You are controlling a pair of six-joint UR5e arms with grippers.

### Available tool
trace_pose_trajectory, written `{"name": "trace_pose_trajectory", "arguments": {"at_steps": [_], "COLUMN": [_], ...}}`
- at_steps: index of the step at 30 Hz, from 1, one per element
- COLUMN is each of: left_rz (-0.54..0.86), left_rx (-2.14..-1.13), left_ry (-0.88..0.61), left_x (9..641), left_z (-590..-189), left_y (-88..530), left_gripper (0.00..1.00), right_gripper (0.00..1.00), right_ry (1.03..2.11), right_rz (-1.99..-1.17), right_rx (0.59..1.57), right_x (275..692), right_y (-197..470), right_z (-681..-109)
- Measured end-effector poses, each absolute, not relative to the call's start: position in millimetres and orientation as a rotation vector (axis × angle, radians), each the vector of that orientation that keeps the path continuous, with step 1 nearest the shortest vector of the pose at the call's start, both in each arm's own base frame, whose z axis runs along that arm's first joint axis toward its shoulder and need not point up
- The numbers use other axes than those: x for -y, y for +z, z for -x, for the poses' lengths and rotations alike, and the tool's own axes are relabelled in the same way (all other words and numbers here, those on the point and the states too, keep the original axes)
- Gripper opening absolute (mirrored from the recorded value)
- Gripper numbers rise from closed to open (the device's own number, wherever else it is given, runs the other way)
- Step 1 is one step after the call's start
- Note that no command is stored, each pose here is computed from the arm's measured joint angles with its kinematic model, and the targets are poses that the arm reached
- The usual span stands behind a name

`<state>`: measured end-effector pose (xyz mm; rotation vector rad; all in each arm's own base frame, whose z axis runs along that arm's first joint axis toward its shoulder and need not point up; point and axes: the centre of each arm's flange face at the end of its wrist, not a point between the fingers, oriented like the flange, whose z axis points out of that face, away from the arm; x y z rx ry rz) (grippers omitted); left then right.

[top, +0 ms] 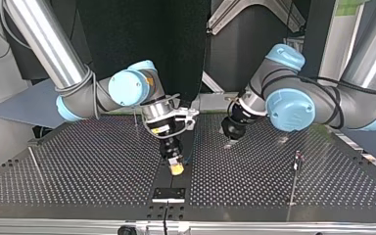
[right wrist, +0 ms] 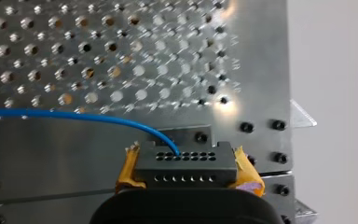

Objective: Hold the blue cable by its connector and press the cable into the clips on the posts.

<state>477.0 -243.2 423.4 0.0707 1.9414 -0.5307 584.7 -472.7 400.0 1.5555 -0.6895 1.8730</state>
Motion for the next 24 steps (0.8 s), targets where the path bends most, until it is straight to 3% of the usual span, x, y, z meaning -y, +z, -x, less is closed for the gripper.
{"name": "trace_pose_trajectory", "arguments": {"at_steps": [14, 24], "left_rz": [0.059, 0.125], "left_rx": [-2.033, -2.024], "left_ry": [-0.623, -0.739], "left_x": [241, 231], "left_z": [-493, -501], "left_y": [393, 393], "left_gripper": [1.0, 1.0], "right_gripper": [0.0, 0.0], "right_ry": [1.824, 1.819], "right_rz": [-1.662, -1.662], "right_rx": [0.647, 0.631], "right_x": [462, 456], "right_y": [394, 406], "right_z": [-584, -581]}}
